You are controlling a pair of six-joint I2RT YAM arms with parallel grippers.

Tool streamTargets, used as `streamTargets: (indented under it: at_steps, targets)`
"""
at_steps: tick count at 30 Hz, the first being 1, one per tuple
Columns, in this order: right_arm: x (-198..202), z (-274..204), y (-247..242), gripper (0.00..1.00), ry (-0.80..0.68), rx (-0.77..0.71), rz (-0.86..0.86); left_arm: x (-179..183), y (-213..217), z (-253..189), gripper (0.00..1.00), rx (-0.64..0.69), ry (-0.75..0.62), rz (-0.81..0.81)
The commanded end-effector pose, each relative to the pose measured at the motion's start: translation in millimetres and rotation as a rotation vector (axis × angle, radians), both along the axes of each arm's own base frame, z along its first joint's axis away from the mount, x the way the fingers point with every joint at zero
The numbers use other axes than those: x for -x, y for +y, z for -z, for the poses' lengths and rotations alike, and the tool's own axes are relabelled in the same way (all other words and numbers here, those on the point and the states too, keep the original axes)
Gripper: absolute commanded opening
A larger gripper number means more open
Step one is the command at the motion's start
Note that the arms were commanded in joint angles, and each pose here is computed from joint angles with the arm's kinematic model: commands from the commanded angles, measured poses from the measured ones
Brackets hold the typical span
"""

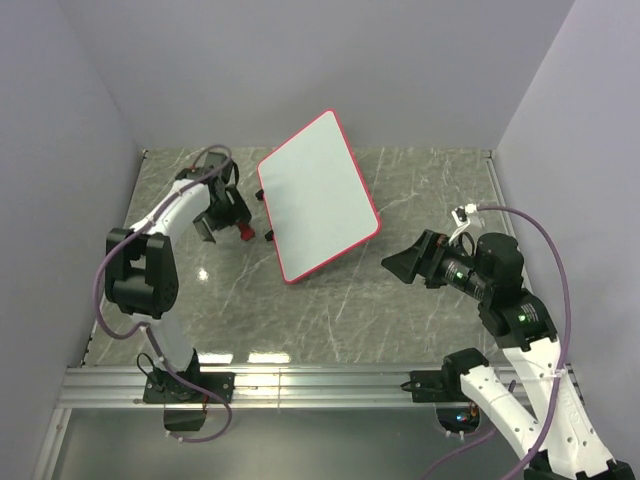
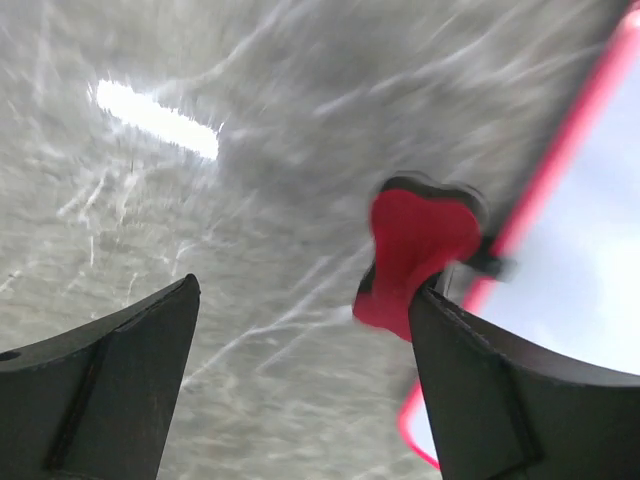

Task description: Erase the whiteboard

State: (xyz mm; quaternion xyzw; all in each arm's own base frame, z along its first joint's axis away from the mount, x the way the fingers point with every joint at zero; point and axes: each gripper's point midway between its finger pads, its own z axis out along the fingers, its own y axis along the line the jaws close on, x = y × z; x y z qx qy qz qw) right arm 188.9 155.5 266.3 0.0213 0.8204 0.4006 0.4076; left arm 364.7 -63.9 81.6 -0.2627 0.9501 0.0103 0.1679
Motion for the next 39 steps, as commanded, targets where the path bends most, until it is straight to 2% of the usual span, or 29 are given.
streamTargets:
  at_steps: [1, 3, 5, 6, 7, 8, 9, 10, 11, 13, 14, 15, 16, 17, 18, 19, 20, 22, 25, 26, 28, 30, 31, 32, 33, 34, 36, 38, 39]
  targets:
    - [11.8, -15.1, 2.7, 0.99, -0.033, 0.002, -0.035, -22.7, 1.2, -45.8, 0.89, 0.006, -0.066, -0.034]
    - [15.1, -17.3, 2.1, 0.99, -0.045, 0.012, -0.040, -29.2, -9.6, -63.7, 0.89, -0.005, -0.158, 0.024]
    - [14.2, -18.7, 1.1, 0.99, -0.060, 0.033, -0.039, -10.6, -6.0, -50.6, 0.86, -0.005, -0.061, -0.013]
    - [13.7, -19.2, 0.5, 0.99, -0.066, 0.043, -0.038, -13.0, -12.2, -42.4, 0.84, 0.063, -0.030, -0.003]
    - [13.7, -19.1, 0.4, 0.99, -0.070, 0.053, -0.040, -8.4, -11.3, -27.5, 0.67, 0.043, -0.007, 0.023]
    - [11.9, -19.9, 0.5, 0.99, -0.075, 0.061, -0.039, -9.8, -1.7, -27.7, 0.62, -0.043, 0.010, 0.024]
    - [11.5, -20.6, 1.1, 0.99, -0.078, 0.066, -0.042, 12.5, 17.1, -23.0, 0.54, -0.251, 0.148, 0.005]
    - [10.9, -20.9, 1.9, 1.00, -0.083, 0.072, -0.046, 3.6, 8.7, -29.7, 0.39, -0.243, 0.114, 0.032]
    - [9.5, -21.4, 2.2, 1.00, -0.087, 0.075, -0.046, 5.9, 3.0, -20.6, 0.35, -0.190, 0.111, 0.082]
    - [7.5, -20.2, 5.4, 1.00, -0.087, 0.080, -0.059, 22.0, 30.9, -8.9, 0.16, -0.086, 0.154, -0.058]
    - [5.6, -19.2, 5.3, 1.00, -0.080, 0.084, -0.055, 16.9, 21.2, -7.1, 0.20, 0.022, 0.106, -0.020]
    - [5.9, -18.5, 5.1, 1.00, -0.079, 0.087, -0.056, 5.3, 3.6, -20.6, 0.28, 0.152, -0.062, 0.029]
    - [6.8, -18.3, 5.1, 1.00, -0.078, 0.086, -0.057, 7.2, 18.4, -30.2, 0.60, 0.064, -0.094, -0.019]
    - [7.4, -17.5, 4.6, 1.00, -0.079, 0.088, -0.056, 11.6, 33.3, -40.6, 0.70, -0.047, -0.089, -0.075]
    - [6.6, -16.3, 3.5, 1.00, -0.078, 0.093, -0.050, 4.4, 23.4, -45.5, 0.76, -0.057, -0.056, -0.030]
    - [7.1, -14.0, 2.8, 1.00, -0.072, 0.098, -0.048, 6.4, 13.4, -36.4, 0.89, -0.006, -0.023, 0.022]
    - [6.0, -13.3, 2.8, 1.00, -0.071, 0.098, -0.047, 13.9, -3.4, -27.1, 0.92, 0.104, 0.015, 0.059]
    - [5.0, -14.8, 4.6, 1.00, -0.072, 0.093, -0.053, 34.0, 23.7, -10.1, 0.99, -0.032, 0.114, -0.013]
    - [3.0, -21.4, 3.8, 1.00, -0.082, 0.103, -0.050, 37.6, 9.1, -18.3, 0.99, 0.019, 0.024, 0.016]
    - [2.3, -24.9, 2.5, 1.00, -0.093, 0.108, -0.045, 28.5, 10.6, -26.9, 0.99, -0.022, -0.064, 0.035]
    - [1.7, -22.6, 1.1, 1.00, -0.088, 0.122, -0.042, 29.2, 18.7, -31.1, 0.99, -0.031, -0.027, 0.008]
    - [1.9, -20.8, 1.4, 1.00, -0.081, 0.121, -0.042, 19.6, 12.5, -43.2, 0.99, -0.122, -0.073, 0.089]
    - [3.1, -18.2, 2.2, 1.00, -0.075, 0.116, -0.046, 19.9, 21.3, -45.6, 0.99, -0.182, -0.074, 0.063]
    - [3.1, -18.0, 2.5, 1.00, -0.073, 0.114, -0.047, 16.1, 22.9, -44.8, 1.00, -0.156, -0.078, 0.040]
    - [3.0, -17.8, 3.2, 1.00, -0.071, 0.109, -0.048, 17.4, -2.7, -34.7, 0.99, -0.006, -0.073, 0.111]
    - [2.8, -15.0, 3.9, 1.00, -0.064, 0.110, -0.051, 17.5, -9.5, -34.8, 0.99, -0.076, -0.082, 0.189]
    - [1.0, -13.2, 3.2, 1.00, -0.058, 0.118, -0.048, 28.3, 15.6, -43.2, 0.99, -0.328, -0.033, 0.071]
    - [0.1, -12.5, 3.7, 1.00, -0.053, 0.119, -0.047, 20.0, -7.1, -53.0, 0.97, 0.052, -0.163, 0.061]
    - [-0.3, -13.6, 4.6, 1.00, -0.055, 0.111, -0.047, 17.8, -9.0, -39.0, 0.95, 0.159, -0.208, 0.039]
